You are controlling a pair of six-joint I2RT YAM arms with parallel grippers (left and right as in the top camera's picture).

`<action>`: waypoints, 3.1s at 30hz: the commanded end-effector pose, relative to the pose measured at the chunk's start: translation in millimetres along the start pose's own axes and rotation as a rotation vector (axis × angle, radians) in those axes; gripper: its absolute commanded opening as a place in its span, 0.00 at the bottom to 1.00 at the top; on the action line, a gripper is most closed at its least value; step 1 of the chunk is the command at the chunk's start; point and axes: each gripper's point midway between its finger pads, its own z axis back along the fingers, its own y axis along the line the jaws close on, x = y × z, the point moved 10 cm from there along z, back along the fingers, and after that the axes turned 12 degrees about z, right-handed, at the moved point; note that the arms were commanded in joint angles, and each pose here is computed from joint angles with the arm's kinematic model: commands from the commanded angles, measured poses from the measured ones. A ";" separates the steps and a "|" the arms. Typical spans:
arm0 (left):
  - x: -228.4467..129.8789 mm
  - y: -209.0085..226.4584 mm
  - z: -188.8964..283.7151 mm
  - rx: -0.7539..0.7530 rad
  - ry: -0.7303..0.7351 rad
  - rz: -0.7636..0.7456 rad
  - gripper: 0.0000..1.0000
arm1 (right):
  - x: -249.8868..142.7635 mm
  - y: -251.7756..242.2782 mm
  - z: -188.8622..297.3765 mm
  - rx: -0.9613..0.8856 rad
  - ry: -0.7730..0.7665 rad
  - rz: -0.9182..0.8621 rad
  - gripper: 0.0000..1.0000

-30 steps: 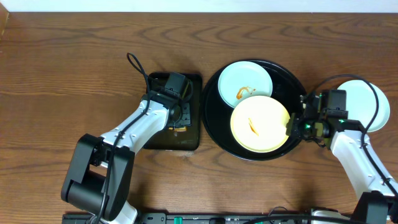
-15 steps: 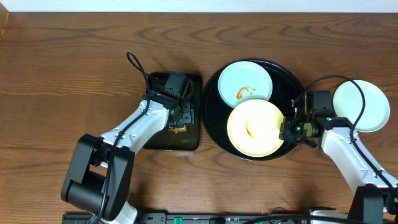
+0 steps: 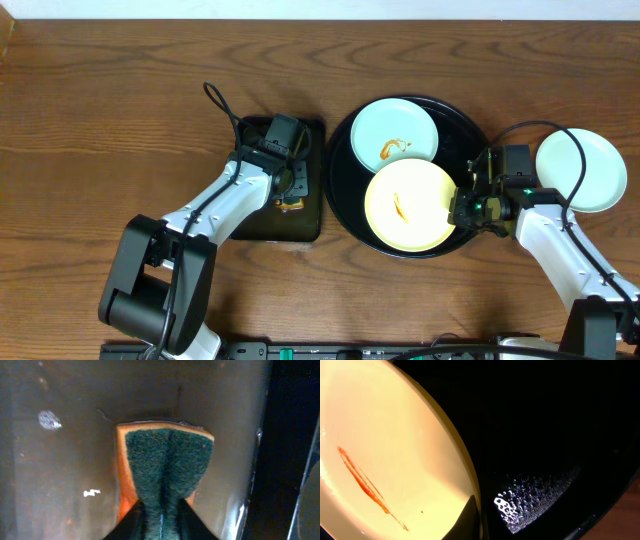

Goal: Clean dirty plates on tray and stack at the side

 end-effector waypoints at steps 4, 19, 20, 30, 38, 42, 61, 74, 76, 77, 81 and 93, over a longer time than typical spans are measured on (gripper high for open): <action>-1.3 3.2 -5.1 0.018 0.006 -0.005 0.15 | -1.7 0.5 -2.3 -0.008 0.008 -0.008 0.01; -8.5 8.7 -10.8 0.032 0.026 -0.004 0.47 | -11.0 -0.9 -1.9 -0.024 0.070 -0.036 0.01; -9.3 9.3 -11.6 0.032 0.026 -0.004 0.45 | -10.8 -0.8 -1.9 -0.023 0.069 -0.036 0.01; -7.7 8.0 -14.3 0.014 0.003 -0.004 0.11 | -10.8 -0.8 -1.9 -0.023 0.069 -0.036 0.01; -2.4 4.1 -9.8 -0.010 -0.030 -0.024 0.07 | -10.8 -0.8 -1.9 -0.023 0.069 -0.035 0.01; 4.8 -1.2 4.5 -0.040 -0.075 -0.063 0.08 | -10.7 -0.9 -1.9 -0.023 0.069 -0.035 0.01; 28.0 -6.3 90.6 -0.100 -0.429 -0.152 0.07 | -9.5 -0.8 -2.0 -0.023 0.060 -0.026 0.01; 35.7 -11.6 128.1 -0.189 -0.586 -0.156 0.07 | -8.0 -0.7 -2.1 -0.022 0.050 -0.024 0.01; 36.6 -12.3 128.9 -0.193 -0.594 -0.158 0.07 | -8.0 -0.7 -2.1 -0.022 0.050 -0.024 0.01; 37.2 -12.7 129.4 -0.196 -0.599 -0.158 0.07 | -8.0 -0.7 -2.1 -0.022 0.050 -0.024 0.01; 38.8 -14.0 131.0 -0.206 -0.615 -0.156 0.07 | -8.0 -0.7 -2.1 -0.022 0.050 -0.024 0.01; 40.1 -15.0 132.2 -0.213 -0.626 -0.155 0.08 | -7.9 -0.7 -2.1 -0.022 0.050 -0.024 0.01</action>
